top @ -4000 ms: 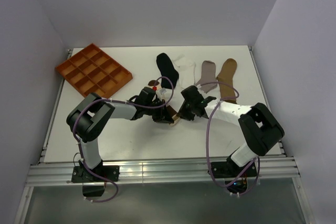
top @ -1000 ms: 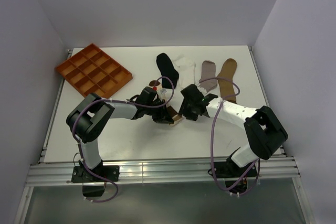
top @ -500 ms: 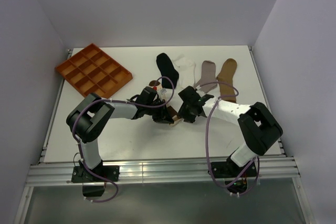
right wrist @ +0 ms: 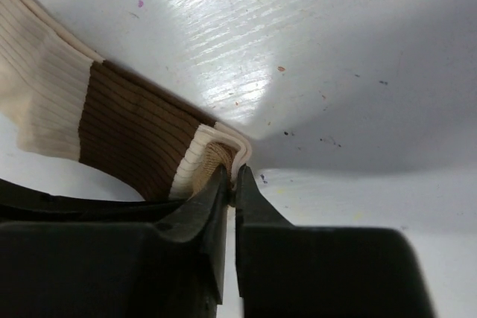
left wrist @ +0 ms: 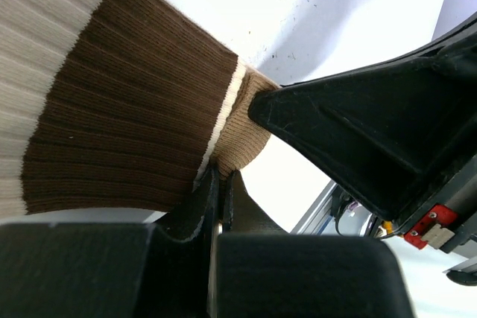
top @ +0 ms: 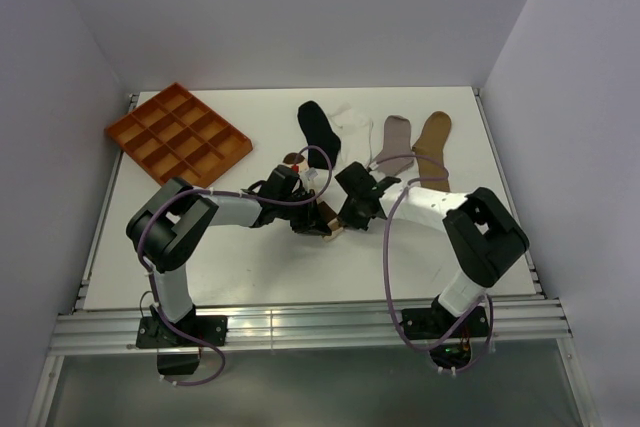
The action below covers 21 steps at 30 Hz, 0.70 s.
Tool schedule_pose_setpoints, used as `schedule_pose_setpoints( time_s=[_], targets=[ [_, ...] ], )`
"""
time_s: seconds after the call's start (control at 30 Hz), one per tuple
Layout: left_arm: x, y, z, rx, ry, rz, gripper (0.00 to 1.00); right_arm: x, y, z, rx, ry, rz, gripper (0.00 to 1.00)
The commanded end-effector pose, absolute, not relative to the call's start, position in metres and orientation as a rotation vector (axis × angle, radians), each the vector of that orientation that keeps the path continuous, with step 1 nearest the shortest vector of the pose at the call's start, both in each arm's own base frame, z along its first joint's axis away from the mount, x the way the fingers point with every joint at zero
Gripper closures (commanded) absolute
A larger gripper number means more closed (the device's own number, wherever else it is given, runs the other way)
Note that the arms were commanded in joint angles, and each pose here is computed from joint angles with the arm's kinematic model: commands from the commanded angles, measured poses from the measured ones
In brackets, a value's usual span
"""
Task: Roll the socks
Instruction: Roll the sock at the center of the board.
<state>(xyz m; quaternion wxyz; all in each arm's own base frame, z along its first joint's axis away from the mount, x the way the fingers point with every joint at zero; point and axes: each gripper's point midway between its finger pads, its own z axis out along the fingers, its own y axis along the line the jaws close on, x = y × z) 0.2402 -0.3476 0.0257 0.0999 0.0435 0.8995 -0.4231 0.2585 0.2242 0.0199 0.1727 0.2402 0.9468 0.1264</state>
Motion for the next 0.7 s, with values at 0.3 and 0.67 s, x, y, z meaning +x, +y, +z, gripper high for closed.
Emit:
schedule_pose_setpoints(
  time_s=[0.3,0.67],
  targets=[
    [0.235,-0.32,0.0,0.141,2.695,-0.92,0.85,0.258,0.206,0.012,0.545,2.783,0.074,1.0],
    [0.245,-0.304,0.046,0.101,2.436,-0.901,0.54,0.262,0.21,0.009,0.477,2.842,0.022,1.0]
  ],
)
